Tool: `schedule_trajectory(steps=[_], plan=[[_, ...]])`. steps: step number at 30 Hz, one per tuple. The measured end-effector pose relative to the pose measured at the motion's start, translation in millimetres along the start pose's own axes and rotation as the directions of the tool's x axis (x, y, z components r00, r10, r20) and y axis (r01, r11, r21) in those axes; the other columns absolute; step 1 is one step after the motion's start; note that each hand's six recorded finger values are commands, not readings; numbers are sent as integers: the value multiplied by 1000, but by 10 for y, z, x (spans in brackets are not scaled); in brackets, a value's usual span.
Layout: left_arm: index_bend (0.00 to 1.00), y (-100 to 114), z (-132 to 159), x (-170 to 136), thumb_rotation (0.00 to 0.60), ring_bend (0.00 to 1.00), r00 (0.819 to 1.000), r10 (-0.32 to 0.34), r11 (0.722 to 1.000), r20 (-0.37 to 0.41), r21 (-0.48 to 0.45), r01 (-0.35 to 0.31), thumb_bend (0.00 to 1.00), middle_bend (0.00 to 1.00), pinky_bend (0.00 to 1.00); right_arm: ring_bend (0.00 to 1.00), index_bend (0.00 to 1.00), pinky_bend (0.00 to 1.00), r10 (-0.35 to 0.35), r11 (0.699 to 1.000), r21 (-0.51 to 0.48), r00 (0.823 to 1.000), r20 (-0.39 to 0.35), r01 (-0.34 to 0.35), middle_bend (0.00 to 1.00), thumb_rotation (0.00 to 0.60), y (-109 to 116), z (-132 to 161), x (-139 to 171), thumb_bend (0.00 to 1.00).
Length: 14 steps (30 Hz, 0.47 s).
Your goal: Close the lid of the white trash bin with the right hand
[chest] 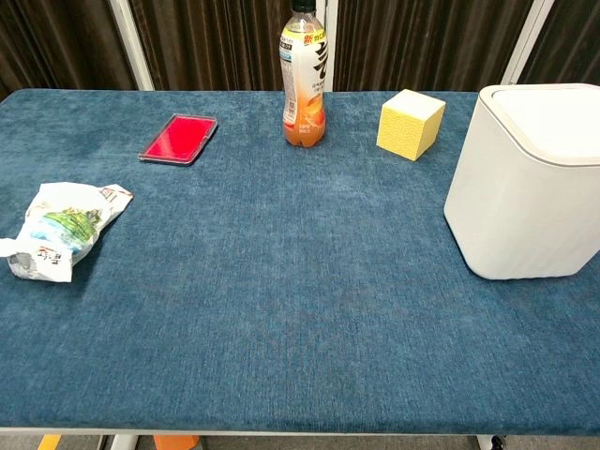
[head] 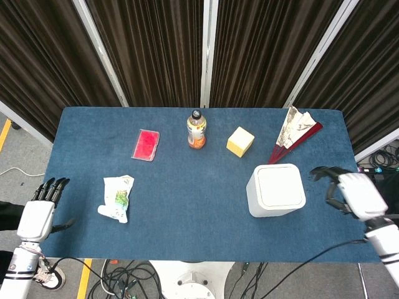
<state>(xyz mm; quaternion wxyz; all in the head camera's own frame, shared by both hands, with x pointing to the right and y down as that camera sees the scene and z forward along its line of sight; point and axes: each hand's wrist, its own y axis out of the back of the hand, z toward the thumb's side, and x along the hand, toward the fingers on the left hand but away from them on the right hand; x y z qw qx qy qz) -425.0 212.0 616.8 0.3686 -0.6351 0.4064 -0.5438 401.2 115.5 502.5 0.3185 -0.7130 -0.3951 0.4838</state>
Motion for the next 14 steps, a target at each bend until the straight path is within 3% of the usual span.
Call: schedule_trajectory(steps=[3,6,8,11,14], plan=[[95,-9,16,3,600,41,1000,-4,1000,4,1,4,80,98,126,0,0,1,-122,988,106,991,50,116,35,493,-142,-305,158,309],[96,-7,21,12,600,41,1000,-5,1000,5,2,5,80,98,126,0,0,0,-176,971,183,978,116,153,0,494,-427,-644,321,69],[96,-9,18,19,600,41,1000,-7,1000,5,3,7,80,98,125,0,0,0,-190,964,219,968,162,152,0,495,-666,-848,438,3],[96,-30,19,22,600,41,1000,-12,1000,5,0,12,81,98,125,0,0,0,-181,958,259,958,223,121,0,493,-1024,-1005,590,0],[96,-60,16,13,600,41,1000,-17,1000,2,-4,17,80,98,126,0,0,0,-175,953,285,953,248,101,0,493,-1160,-1036,663,0]])
